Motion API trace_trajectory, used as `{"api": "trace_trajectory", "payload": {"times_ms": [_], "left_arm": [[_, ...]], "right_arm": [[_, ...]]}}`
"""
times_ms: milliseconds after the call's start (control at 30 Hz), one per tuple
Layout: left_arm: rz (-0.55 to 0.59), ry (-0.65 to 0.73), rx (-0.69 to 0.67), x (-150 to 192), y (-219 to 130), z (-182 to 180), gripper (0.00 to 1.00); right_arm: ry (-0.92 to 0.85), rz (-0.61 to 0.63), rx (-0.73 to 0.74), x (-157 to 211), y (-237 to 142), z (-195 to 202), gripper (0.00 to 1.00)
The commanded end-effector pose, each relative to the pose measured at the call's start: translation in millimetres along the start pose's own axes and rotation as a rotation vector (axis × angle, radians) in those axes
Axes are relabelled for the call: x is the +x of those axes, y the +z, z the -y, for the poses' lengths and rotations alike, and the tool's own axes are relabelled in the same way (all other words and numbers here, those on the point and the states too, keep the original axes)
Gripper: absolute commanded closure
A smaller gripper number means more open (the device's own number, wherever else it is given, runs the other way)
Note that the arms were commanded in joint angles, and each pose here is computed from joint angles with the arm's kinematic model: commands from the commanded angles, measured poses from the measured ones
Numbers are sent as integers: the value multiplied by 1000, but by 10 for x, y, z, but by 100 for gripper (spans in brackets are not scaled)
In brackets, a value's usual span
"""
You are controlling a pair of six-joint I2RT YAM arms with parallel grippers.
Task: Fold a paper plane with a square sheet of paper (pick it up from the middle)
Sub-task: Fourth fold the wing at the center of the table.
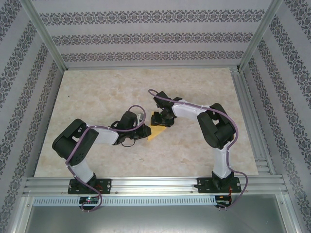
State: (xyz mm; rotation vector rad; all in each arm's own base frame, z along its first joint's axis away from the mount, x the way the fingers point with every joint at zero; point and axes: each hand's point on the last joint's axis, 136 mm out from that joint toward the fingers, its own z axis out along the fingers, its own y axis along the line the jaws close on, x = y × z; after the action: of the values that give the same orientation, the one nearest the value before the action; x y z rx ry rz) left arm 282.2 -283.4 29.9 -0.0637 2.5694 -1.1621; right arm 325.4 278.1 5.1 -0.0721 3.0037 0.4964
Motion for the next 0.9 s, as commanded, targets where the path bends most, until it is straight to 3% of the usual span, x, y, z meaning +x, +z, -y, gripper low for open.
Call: {"api": "trace_trajectory", "payload": {"times_ms": [0,433,867], "left_arm": [[-8,16,-21,5,53,-16,86],[-26,6,-30,51,74,-65,88],[-33,20,55,85,-76,159,84]], "right_arm": [[30,-157,296,488,522,839,50],[28,-159,291,482,524,830,49],[23,-165,295,496,548,841,49]]}}
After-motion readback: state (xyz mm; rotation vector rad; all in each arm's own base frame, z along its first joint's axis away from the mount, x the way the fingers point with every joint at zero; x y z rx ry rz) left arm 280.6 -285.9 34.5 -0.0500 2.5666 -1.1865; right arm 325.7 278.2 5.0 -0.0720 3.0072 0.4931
